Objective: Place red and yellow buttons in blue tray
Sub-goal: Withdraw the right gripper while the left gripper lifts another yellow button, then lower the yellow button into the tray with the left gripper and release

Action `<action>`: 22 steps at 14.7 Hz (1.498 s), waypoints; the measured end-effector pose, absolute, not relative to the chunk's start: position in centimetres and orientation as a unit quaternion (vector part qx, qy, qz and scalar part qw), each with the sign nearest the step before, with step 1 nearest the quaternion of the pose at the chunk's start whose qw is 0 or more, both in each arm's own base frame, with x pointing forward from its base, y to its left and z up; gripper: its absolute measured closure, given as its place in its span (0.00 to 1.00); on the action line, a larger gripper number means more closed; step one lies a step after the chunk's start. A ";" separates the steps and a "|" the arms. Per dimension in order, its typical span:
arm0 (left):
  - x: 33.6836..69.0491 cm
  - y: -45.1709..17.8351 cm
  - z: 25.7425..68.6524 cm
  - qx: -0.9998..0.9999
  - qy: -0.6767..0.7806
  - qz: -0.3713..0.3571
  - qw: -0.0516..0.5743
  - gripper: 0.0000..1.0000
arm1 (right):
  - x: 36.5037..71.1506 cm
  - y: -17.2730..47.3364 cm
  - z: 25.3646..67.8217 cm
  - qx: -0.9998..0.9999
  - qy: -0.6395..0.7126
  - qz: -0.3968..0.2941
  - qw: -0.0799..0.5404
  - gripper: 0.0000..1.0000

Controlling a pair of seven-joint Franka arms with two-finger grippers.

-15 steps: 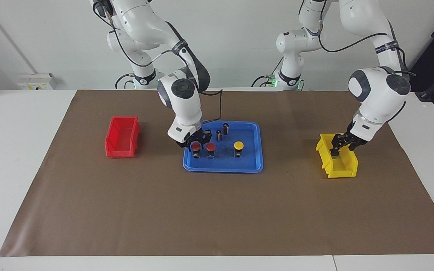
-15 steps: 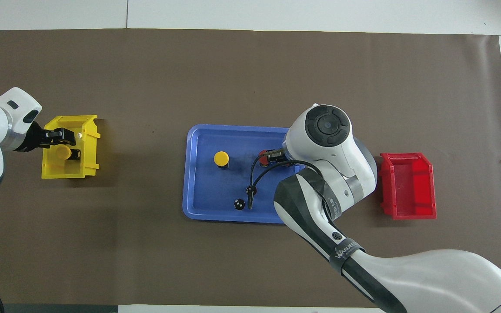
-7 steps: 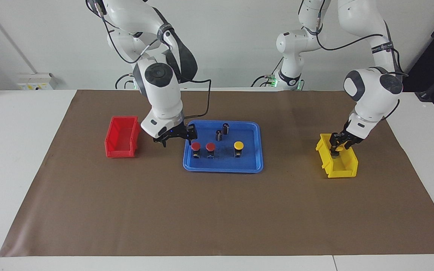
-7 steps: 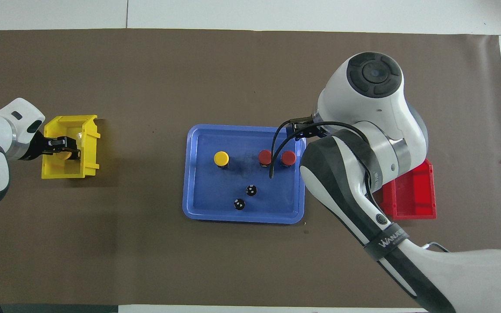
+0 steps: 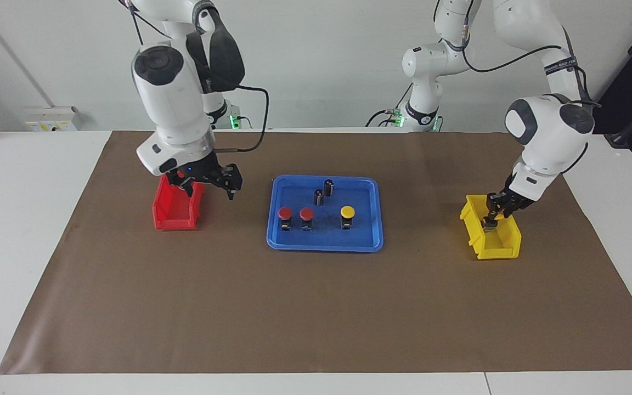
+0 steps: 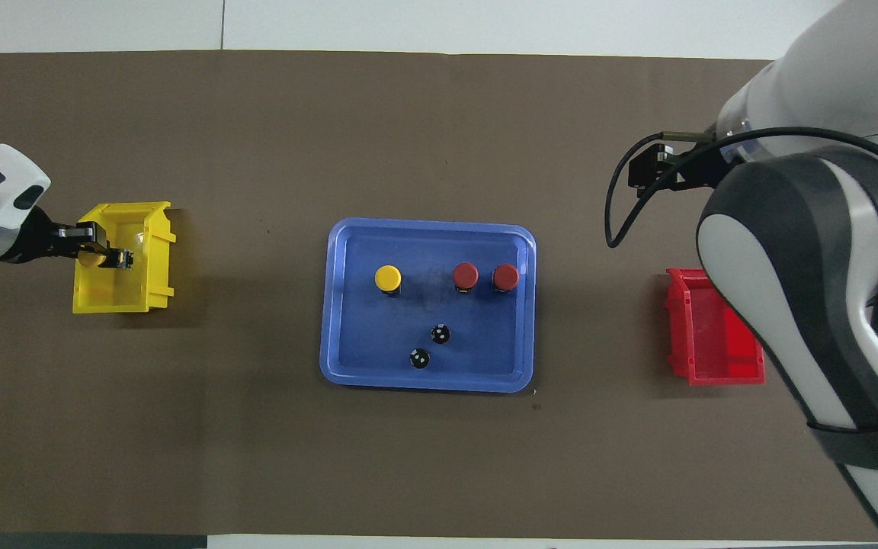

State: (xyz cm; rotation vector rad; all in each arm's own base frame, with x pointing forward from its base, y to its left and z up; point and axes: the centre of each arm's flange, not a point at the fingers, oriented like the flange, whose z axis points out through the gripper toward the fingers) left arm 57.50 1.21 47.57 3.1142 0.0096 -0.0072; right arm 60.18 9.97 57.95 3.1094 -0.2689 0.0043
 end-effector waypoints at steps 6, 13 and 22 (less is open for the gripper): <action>56.1 -18.2 51.1 0.996 0.070 0.036 0.040 0.59 | 57.3 0.4 62.3 0.998 -0.051 -0.022 0.028 0.00; 51.3 -32.0 41.1 0.997 0.053 0.026 0.058 0.59 | 55.7 -5.8 63.0 0.996 -0.075 -0.041 0.016 0.00; 50.2 -31.5 36.9 0.997 0.055 0.007 0.045 0.59 | 55.4 -7.4 62.1 0.996 -0.065 -0.052 -0.009 0.00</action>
